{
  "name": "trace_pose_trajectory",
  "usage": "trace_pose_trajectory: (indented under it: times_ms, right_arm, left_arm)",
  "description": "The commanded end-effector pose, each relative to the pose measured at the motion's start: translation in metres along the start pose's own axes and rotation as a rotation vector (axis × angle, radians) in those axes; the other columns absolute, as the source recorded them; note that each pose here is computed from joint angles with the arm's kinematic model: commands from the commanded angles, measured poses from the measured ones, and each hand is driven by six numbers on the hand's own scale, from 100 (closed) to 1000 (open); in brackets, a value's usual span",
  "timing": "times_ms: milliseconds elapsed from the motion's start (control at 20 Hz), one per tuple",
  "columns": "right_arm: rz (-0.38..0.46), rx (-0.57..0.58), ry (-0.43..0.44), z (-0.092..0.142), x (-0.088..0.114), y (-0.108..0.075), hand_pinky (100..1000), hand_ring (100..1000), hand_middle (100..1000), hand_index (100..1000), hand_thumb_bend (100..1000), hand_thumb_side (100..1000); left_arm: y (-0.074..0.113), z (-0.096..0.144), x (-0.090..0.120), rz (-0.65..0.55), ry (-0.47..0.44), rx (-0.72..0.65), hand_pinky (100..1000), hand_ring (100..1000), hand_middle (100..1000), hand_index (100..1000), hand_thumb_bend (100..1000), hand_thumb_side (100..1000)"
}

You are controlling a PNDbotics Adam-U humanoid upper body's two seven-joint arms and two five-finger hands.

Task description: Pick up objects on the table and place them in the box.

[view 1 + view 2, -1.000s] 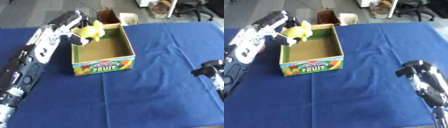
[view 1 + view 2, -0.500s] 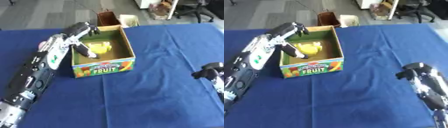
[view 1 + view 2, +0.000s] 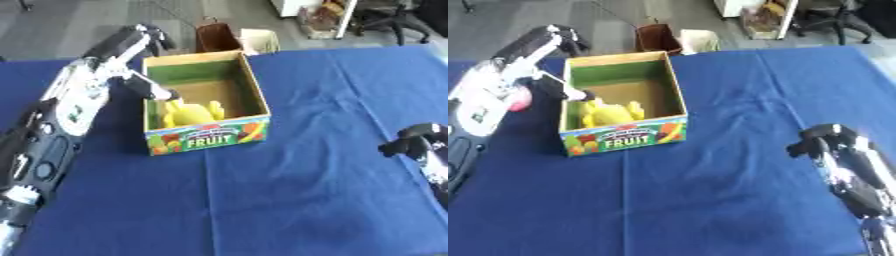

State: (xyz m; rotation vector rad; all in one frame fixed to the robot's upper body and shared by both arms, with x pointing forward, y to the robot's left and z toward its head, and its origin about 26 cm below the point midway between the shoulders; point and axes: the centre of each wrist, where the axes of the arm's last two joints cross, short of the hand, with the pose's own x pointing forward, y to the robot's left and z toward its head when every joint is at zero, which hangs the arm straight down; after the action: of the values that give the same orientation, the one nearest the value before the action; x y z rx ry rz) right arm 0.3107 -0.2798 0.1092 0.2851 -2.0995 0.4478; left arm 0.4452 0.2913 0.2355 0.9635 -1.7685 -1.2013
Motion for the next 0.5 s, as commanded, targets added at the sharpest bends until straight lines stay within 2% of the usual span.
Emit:
trace_pose_trajectory:
  times_ms: [50, 250, 500]
  right_arm:
    - [0.024, -0.003, -0.005, -0.001, 0.005, -0.006, 649, 519, 436, 641, 100, 339]
    - [0.023, -0.005, -0.004, -0.001, 0.005, -0.005, 649, 519, 436, 641, 100, 340]
    - [0.023, -0.008, -0.003, -0.001, 0.004, -0.006, 649, 519, 436, 641, 100, 341]
  left_arm:
    - [0.031, 0.015, -0.024, -0.035, 0.105, 0.057, 694, 606, 642, 767, 694, 140]
    - [0.027, 0.026, -0.048, -0.058, 0.239, 0.024, 685, 598, 635, 764, 688, 128]
    - [0.008, 0.035, -0.072, -0.052, 0.36, -0.028, 679, 589, 625, 759, 676, 118]
